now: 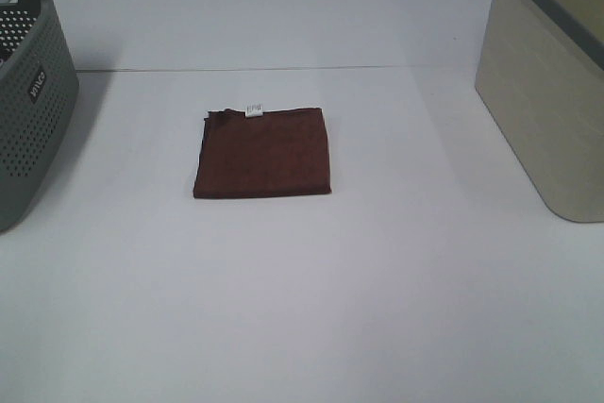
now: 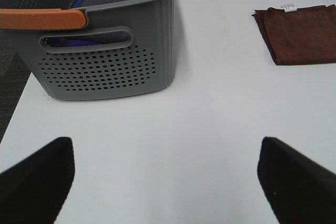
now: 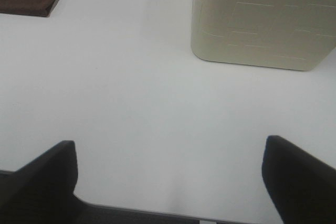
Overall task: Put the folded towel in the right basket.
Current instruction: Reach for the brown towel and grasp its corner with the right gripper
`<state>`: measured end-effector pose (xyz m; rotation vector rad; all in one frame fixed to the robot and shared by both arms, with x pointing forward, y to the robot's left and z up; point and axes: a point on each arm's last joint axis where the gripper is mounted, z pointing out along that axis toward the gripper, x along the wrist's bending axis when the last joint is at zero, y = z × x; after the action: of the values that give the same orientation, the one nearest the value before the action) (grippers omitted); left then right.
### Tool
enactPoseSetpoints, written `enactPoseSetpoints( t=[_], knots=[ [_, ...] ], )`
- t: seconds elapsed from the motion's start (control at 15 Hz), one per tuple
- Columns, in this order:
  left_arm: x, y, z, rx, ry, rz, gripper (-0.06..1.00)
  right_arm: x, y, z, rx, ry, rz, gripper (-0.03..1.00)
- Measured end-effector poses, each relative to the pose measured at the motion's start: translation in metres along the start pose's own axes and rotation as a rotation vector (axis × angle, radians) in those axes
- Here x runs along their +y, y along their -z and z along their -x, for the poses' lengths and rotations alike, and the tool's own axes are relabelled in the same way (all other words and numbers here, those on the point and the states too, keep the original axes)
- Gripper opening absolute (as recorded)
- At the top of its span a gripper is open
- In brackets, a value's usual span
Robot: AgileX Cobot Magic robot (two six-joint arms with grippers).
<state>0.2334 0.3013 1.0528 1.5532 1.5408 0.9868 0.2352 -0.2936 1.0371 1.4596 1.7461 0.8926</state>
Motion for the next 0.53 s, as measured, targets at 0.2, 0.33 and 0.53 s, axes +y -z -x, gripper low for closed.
enactPoseSetpoints(
  t=[0.2, 0.33, 0.53],
  knots=[
    [0.0, 0.0, 0.0, 0.0, 0.0, 0.0, 0.88, 0.0, 0.0, 0.0, 0.0, 0.0, 0.0, 0.91],
    [0.0, 0.0, 0.0, 0.0, 0.0, 0.0, 0.88, 0.0, 0.0, 0.0, 0.0, 0.0, 0.0, 0.91],
    [0.0, 0.0, 0.0, 0.0, 0.0, 0.0, 0.88, 0.0, 0.0, 0.0, 0.0, 0.0, 0.0, 0.91]
  ],
)
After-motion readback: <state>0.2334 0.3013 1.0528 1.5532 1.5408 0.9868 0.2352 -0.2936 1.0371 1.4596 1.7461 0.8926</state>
